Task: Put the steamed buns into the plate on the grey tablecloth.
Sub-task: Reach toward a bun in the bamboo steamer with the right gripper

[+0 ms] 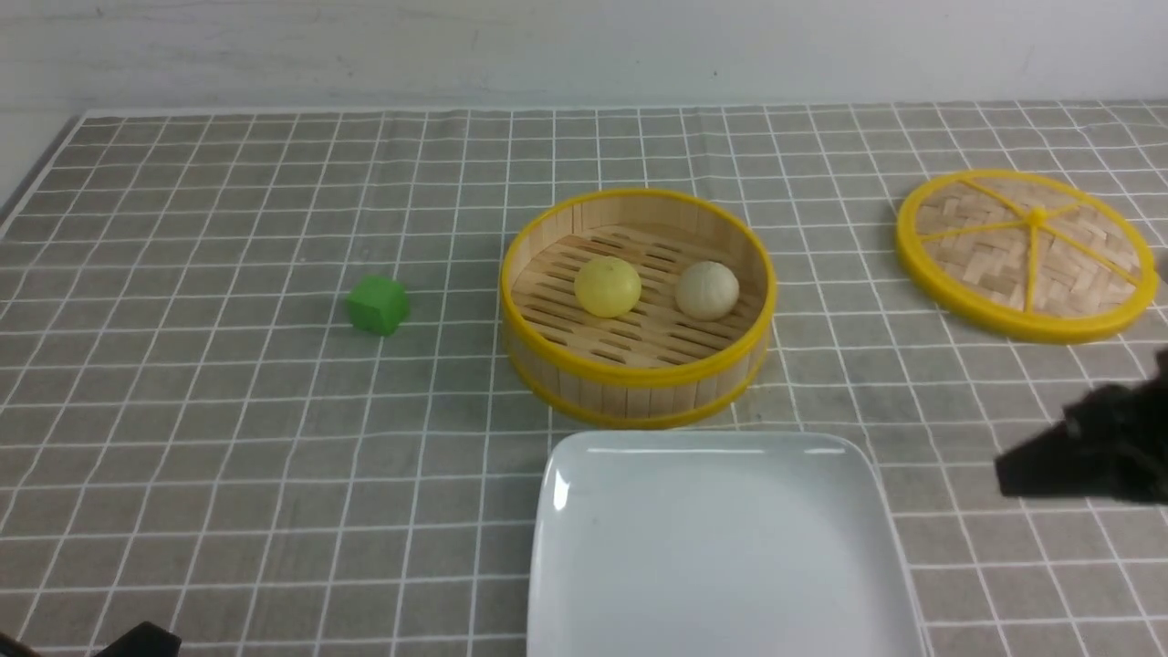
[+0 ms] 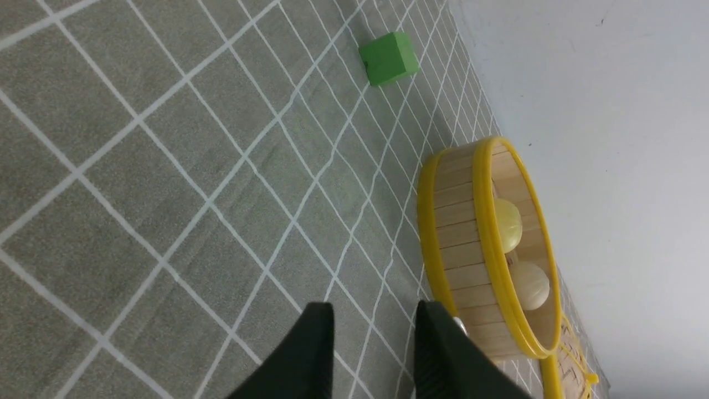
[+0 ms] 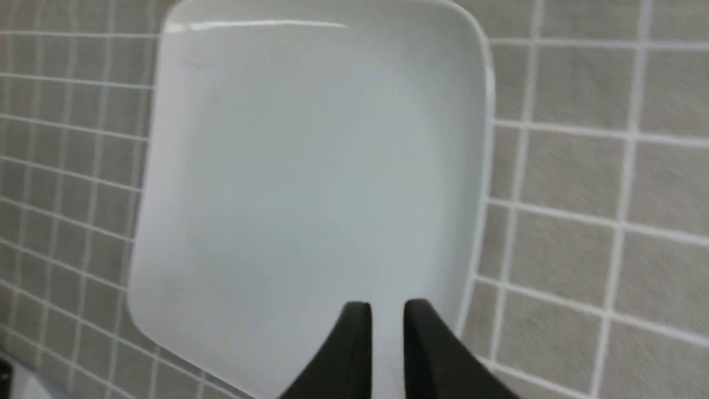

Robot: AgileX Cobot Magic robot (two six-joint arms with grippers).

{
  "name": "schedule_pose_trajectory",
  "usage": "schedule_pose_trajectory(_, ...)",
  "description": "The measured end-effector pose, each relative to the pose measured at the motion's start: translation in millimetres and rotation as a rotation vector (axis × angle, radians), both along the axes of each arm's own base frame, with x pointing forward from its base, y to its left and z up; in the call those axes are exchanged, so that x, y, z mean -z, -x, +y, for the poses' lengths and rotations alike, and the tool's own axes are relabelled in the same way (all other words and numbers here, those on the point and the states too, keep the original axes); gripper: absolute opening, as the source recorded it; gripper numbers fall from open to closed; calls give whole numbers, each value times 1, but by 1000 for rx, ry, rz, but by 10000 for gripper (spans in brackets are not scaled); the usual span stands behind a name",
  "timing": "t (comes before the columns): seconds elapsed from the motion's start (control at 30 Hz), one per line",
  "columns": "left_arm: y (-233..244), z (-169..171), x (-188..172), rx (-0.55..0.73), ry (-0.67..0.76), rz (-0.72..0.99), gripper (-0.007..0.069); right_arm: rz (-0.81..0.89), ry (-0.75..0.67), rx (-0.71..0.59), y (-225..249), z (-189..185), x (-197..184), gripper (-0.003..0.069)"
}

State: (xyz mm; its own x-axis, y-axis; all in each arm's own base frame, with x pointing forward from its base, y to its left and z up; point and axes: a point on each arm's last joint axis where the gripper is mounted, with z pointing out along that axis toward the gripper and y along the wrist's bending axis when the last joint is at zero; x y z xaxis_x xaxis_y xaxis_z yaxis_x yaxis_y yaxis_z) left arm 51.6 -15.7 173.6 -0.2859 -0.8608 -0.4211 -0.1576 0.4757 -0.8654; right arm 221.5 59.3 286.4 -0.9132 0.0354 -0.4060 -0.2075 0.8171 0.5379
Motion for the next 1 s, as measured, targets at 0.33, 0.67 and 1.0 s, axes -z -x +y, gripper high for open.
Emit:
schedule_pose_trajectory(0.33, 3, -9, 2, 102, 22, 32, 240, 53, 158, -230, -126, 73, -6, 274)
schedule_pose_trajectory(0.67, 10, -13, -27, 220, -160, 102, 240, 8, 498, -213, -197, 153, 19, 425)
schedule_pose_trajectory(1.0, -16, -13, -55, 387, -381, 395, 240, -45, 576, -149, -236, 171, 53, 491)
